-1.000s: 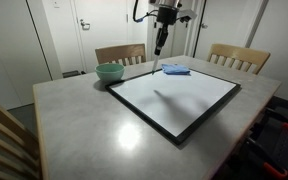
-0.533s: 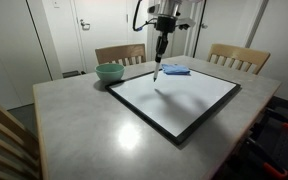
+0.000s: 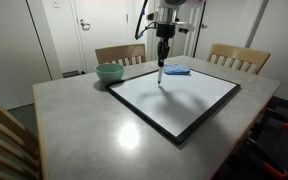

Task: Take the marker out of the bowl and use it to write on the board

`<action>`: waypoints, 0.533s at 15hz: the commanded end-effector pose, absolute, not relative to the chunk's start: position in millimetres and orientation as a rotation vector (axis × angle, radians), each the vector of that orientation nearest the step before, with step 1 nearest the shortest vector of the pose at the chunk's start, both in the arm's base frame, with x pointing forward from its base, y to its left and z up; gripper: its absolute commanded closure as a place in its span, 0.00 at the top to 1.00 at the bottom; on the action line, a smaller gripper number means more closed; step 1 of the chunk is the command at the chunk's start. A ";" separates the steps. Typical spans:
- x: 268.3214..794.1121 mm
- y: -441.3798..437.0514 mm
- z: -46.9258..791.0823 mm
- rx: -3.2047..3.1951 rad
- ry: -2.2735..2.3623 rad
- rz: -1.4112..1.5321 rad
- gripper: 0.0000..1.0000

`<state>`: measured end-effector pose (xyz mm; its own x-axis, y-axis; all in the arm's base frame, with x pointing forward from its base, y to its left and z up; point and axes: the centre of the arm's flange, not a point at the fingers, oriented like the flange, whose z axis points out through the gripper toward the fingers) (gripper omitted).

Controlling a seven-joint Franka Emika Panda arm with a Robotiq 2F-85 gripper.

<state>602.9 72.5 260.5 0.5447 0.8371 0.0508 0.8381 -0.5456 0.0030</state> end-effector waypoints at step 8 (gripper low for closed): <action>618.1 84.1 253.2 -2.788 -1.520 -0.287 0.05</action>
<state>613.6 82.3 261.2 0.5297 0.8413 0.1078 0.8351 -0.5396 0.1068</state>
